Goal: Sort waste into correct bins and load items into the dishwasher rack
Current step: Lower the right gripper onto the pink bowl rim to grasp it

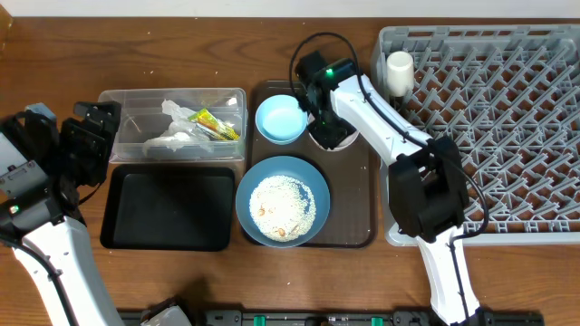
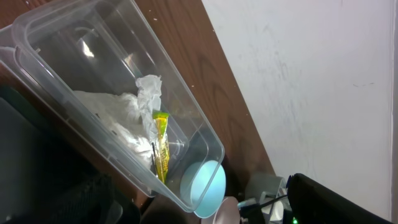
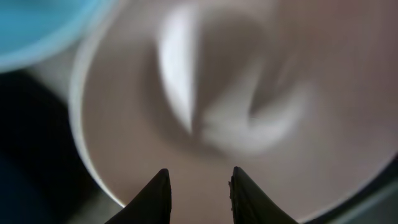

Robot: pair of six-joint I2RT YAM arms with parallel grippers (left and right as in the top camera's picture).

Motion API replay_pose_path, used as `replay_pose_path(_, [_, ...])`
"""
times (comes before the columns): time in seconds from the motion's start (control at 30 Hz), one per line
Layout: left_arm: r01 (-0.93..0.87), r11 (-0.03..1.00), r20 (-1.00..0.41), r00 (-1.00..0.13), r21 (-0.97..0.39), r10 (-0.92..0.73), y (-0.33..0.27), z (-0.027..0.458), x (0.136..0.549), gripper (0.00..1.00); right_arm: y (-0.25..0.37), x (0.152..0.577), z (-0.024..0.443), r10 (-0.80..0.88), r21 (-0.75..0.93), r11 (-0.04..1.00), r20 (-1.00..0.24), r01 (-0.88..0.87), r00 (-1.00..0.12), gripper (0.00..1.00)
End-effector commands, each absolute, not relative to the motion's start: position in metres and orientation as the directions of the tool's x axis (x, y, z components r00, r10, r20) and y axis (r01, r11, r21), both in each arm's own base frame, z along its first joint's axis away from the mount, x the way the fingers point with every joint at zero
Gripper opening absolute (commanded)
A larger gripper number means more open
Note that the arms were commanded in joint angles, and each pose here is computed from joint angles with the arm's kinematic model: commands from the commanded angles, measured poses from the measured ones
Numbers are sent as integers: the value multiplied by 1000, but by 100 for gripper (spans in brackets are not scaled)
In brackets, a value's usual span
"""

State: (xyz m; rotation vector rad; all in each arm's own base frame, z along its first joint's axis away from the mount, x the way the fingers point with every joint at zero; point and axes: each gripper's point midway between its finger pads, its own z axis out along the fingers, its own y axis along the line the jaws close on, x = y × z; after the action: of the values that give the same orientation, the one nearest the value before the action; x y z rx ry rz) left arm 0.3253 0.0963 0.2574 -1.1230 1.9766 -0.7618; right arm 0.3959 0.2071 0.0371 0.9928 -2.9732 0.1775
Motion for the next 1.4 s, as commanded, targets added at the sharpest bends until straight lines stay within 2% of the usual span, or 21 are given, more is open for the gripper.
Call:
replay_pose_path(0.0, [-449, 441, -300, -352, -777, -886, 97, 261, 326, 91, 188, 392, 32, -538, -136, 827, 92, -546, -838, 29])
replay_pose_path(0.27, [-449, 441, -300, -352, -777, -886, 97, 261, 326, 91, 158, 392, 36, -450, -218, 855, 138, -470, -882, 29])
replay_pose_path(0.53, [-449, 441, -300, -352, -777, -887, 97, 261, 326, 91, 151, 401, 42, -410, -213, 881, 102, -422, -907, 29])
replay_pose_path(0.67, [-449, 441, -300, -352, -777, -886, 97, 261, 326, 91, 168, 410, 57, -421, -149, 896, 17, -419, -907, 28])
replay_pose_path(0.8, [-449, 441, -300, -352, -777, -886, 97, 261, 326, 91, 199, 408, 83, -438, 14, 898, -72, -440, -896, 29])
replay_pose_path(0.97, [-449, 441, -300, -352, -777, -886, 97, 261, 326, 91, 222, 391, 106, -443, 163, 876, -99, -454, -891, 29])
replay_pose_path(1.37, [-449, 441, -300, -352, -777, -886, 97, 261, 326, 91, 242, 367, 82, -551, 119, 824, -58, -554, -833, 29])
